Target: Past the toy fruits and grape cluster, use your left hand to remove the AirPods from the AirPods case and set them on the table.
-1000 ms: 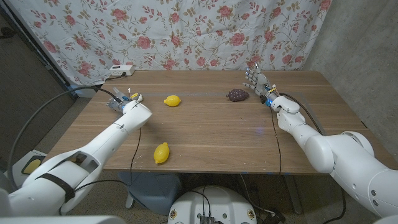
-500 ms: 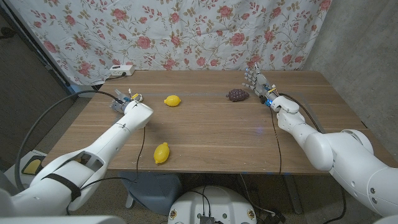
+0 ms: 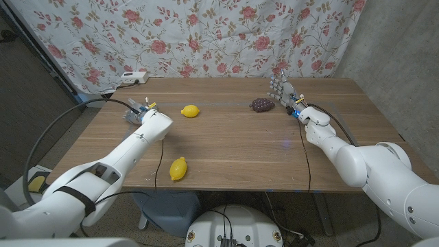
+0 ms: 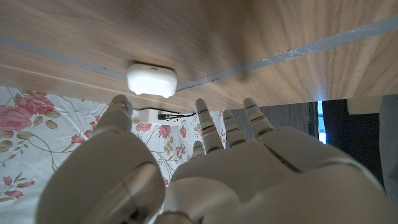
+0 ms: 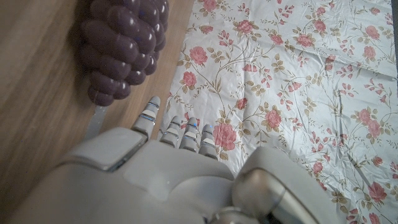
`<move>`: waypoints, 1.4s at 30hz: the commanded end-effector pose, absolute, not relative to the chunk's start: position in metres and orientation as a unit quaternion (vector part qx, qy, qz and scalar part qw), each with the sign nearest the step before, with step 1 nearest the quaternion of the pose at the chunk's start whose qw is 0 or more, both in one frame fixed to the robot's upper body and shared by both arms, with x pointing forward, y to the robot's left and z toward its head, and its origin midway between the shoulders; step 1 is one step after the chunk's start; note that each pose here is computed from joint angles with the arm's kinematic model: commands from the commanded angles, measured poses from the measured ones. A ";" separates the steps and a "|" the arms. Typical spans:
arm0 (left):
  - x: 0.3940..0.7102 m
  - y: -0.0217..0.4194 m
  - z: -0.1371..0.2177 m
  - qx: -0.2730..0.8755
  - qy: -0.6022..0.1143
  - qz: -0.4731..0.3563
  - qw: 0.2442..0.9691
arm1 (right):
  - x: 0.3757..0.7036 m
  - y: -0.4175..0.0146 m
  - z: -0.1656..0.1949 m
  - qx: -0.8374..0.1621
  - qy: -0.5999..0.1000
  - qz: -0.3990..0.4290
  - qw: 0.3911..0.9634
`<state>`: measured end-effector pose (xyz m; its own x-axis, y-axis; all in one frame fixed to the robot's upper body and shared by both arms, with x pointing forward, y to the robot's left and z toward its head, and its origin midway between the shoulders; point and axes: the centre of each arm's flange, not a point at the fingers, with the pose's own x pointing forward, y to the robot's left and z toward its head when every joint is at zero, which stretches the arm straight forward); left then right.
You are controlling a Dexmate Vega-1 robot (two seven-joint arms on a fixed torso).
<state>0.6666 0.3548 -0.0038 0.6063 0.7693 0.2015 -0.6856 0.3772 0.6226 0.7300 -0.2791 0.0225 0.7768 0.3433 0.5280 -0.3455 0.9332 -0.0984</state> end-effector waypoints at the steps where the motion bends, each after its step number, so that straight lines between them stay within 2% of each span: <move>1: 0.670 0.348 0.002 0.361 0.064 0.447 0.816 | 0.731 -0.282 0.020 0.006 -0.277 0.181 0.944; 42: 0.681 0.336 -0.001 0.366 0.076 0.462 0.804 | 0.730 -0.287 0.019 0.006 -0.276 0.180 0.944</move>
<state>0.6759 0.3399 -0.0004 0.5658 0.7947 0.2197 -0.6932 0.3143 0.6485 0.7297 -0.2853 0.0195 0.7802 0.3378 0.5265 -0.3441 0.9346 -0.0897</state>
